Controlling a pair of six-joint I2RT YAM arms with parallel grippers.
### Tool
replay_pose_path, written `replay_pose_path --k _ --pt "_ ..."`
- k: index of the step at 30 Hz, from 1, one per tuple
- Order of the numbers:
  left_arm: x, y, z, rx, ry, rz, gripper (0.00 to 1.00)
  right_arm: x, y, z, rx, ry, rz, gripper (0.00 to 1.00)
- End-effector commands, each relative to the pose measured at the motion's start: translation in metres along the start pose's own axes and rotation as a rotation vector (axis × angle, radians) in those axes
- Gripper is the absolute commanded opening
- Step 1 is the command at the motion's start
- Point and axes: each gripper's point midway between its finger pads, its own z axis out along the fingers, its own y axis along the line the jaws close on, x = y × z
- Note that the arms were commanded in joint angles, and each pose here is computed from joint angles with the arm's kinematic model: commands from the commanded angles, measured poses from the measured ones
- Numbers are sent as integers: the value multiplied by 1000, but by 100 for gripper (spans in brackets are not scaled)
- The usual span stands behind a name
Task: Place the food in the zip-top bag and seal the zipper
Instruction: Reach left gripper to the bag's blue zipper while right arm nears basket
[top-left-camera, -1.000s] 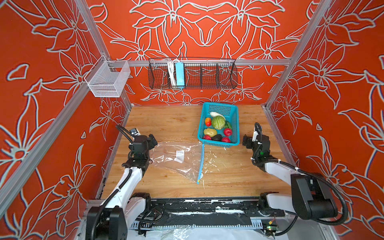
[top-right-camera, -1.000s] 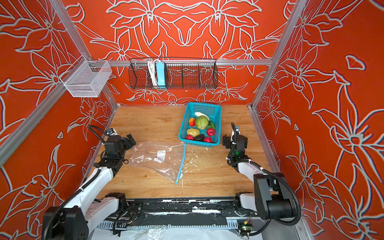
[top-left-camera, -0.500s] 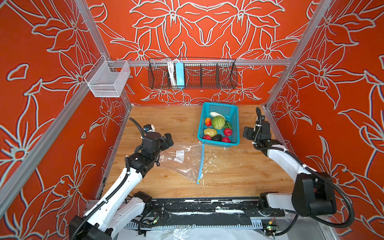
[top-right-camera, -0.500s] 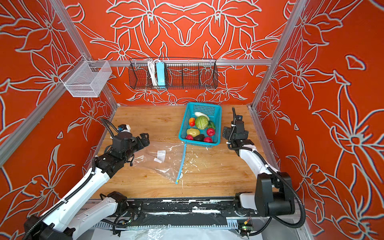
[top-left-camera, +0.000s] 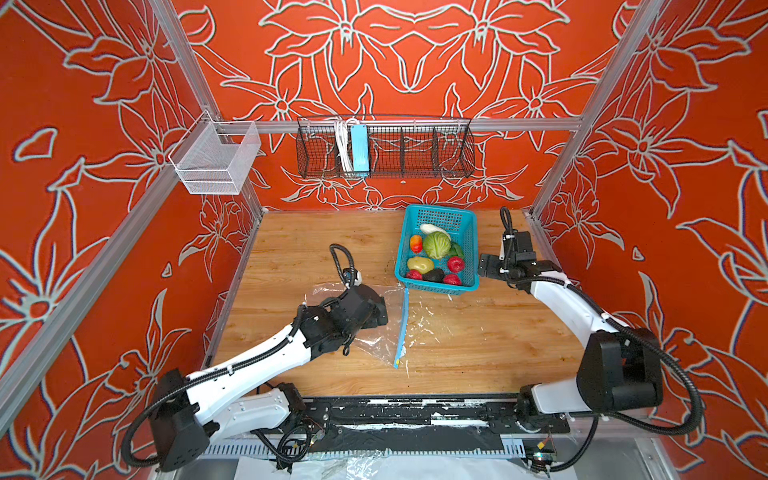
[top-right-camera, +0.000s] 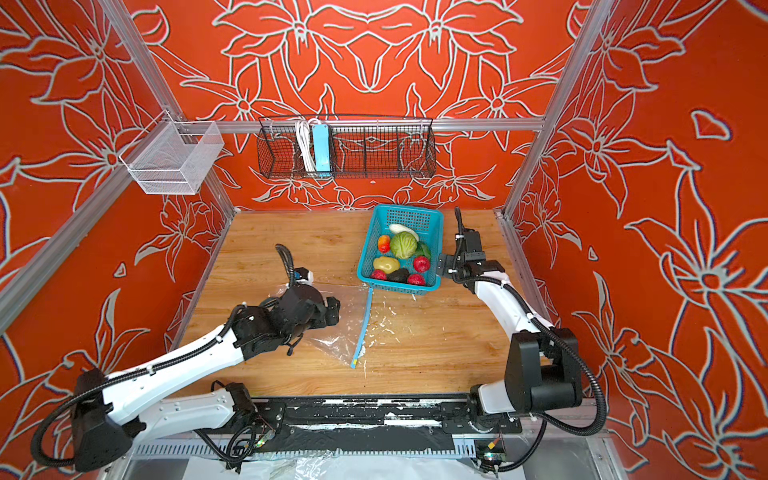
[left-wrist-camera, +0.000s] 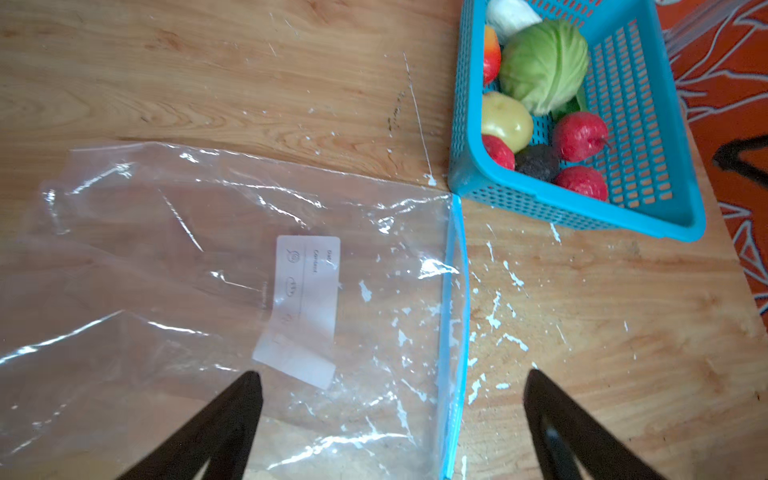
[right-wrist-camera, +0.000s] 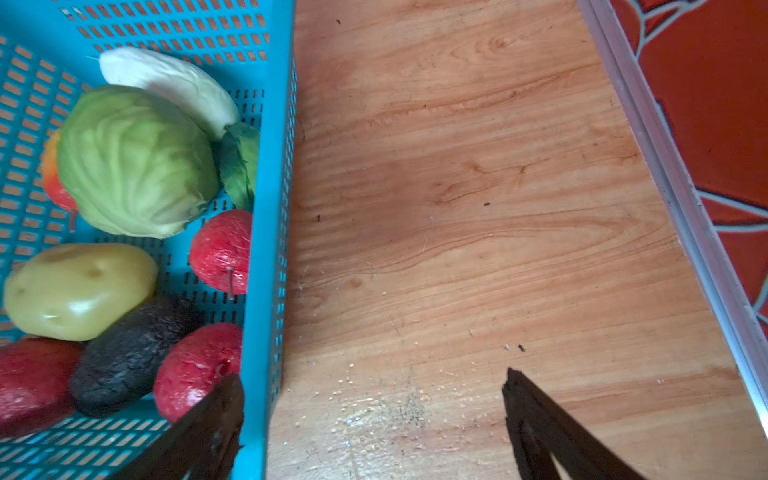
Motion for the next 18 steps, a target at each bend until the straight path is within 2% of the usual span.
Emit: replay_pose_path --k 1,7,12,18 --pt "13 -11 3 -22 66 -18 97 -7 11 -9 -30 -8 38 98" --pt "37 -34 13 -61 155 81 97 -15 27 -12 -85 -8 65 98" --pt "56 -52 30 -65 233 169 97 -9 33 -13 -94 27 45 98" --pt "72 -67 48 -131 304 265 98 -13 32 -30 -108 0 16 98"
